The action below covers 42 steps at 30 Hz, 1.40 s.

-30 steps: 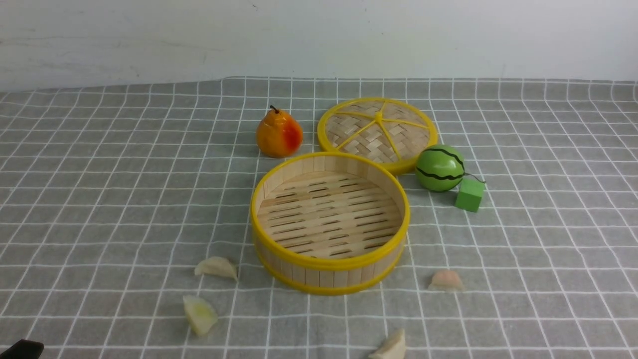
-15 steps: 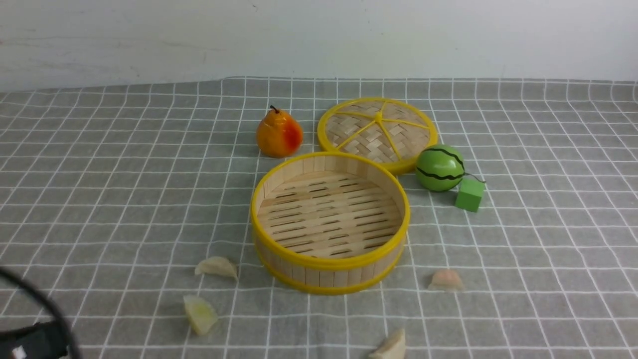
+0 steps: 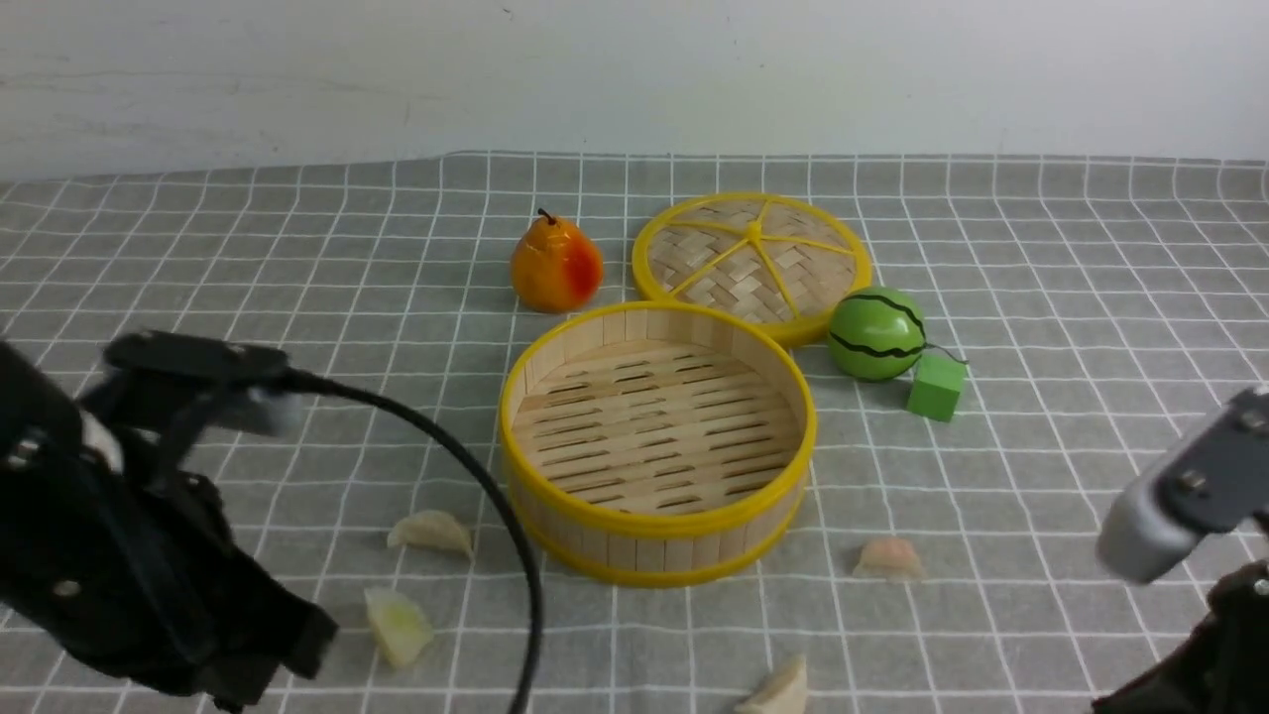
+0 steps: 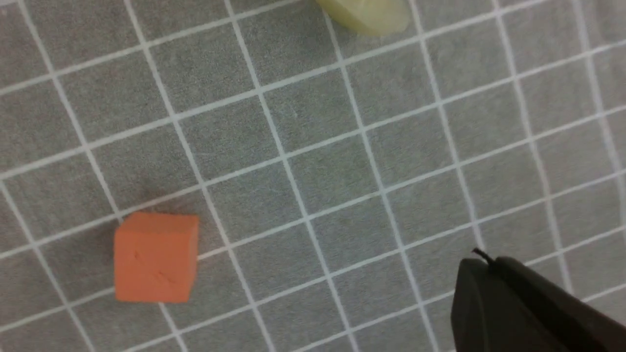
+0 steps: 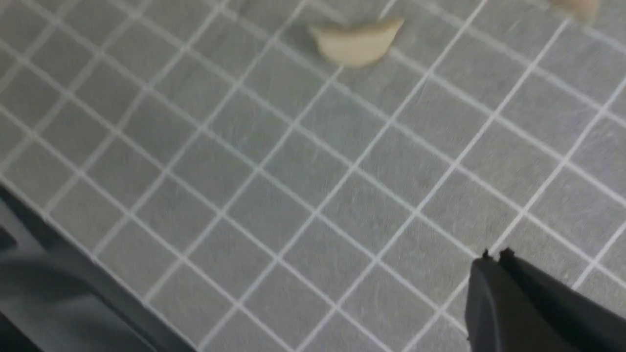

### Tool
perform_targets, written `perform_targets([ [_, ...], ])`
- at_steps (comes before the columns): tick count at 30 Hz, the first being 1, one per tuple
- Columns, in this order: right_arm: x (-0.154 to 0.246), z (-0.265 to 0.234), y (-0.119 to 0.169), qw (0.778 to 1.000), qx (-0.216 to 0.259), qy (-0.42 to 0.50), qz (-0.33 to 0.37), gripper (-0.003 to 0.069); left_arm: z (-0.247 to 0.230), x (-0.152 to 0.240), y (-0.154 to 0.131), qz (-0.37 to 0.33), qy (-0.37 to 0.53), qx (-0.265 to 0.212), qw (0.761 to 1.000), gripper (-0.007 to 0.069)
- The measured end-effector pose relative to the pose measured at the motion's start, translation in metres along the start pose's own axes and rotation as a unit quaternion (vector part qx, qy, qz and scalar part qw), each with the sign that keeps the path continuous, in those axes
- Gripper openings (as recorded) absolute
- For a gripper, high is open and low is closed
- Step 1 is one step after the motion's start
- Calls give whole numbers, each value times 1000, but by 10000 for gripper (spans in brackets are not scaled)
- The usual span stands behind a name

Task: Put the dumplings into the steamer on the table with the grey tablecloth.
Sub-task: 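Reach for and grasp a dumpling on the table with the left gripper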

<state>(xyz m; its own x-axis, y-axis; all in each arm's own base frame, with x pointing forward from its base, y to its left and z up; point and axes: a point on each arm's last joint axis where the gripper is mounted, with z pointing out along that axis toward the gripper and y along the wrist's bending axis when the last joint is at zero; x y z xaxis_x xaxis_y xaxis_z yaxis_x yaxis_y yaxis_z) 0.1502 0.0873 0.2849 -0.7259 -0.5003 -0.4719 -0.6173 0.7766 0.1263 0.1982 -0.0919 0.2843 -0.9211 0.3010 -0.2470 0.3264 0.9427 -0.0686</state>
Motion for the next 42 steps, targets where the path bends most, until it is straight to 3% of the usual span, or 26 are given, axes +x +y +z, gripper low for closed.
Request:
perform_targets([
  [6, -5, 12, 2, 999, 22, 16, -20, -15, 42, -22, 0, -53, 28, -46, 997, 18],
  [9, -6, 12, 1, 999, 26, 10, -18, -14, 61, -33, 12, -124, 24, -21, 992, 160],
  [11, -6, 12, 1, 999, 26, 10, -18, -14, 65, -36, 15, -147, 21, -10, 989, 204],
  [12, -6, 12, 1, 999, 25, 9, -17, -12, 70, -42, 20, -177, 4, 8, 984, 298],
  [15, -8, 12, 1, 1000, 24, -3, -14, -11, 80, -52, 22, -201, -25, 25, 979, 456],
  [17, -10, 12, 2, 1000, 23, -11, -12, -10, 89, -57, 21, -208, -30, 29, 977, 525],
  [20, -11, 12, 2, 1000, 21, -17, -10, -7, 104, -60, 21, -212, -18, 26, 977, 560],
  [25, -11, 12, 2, 1000, 20, -18, -9, -3, 131, -61, 23, -215, 11, 15, 976, 554],
  [32, -11, 12, 2, 1000, 20, -18, -9, 0, 139, -66, 25, -217, -4, 14, 976, 479],
  [39, -11, 12, 2, 1000, 20, -18, -9, 6, 139, -66, 25, -213, -8, 11, 977, 281],
  [42, -11, 12, 2, 1000, 20, -18, -9, 9, 139, -65, 26, -209, 0, 9, 978, 279],
])
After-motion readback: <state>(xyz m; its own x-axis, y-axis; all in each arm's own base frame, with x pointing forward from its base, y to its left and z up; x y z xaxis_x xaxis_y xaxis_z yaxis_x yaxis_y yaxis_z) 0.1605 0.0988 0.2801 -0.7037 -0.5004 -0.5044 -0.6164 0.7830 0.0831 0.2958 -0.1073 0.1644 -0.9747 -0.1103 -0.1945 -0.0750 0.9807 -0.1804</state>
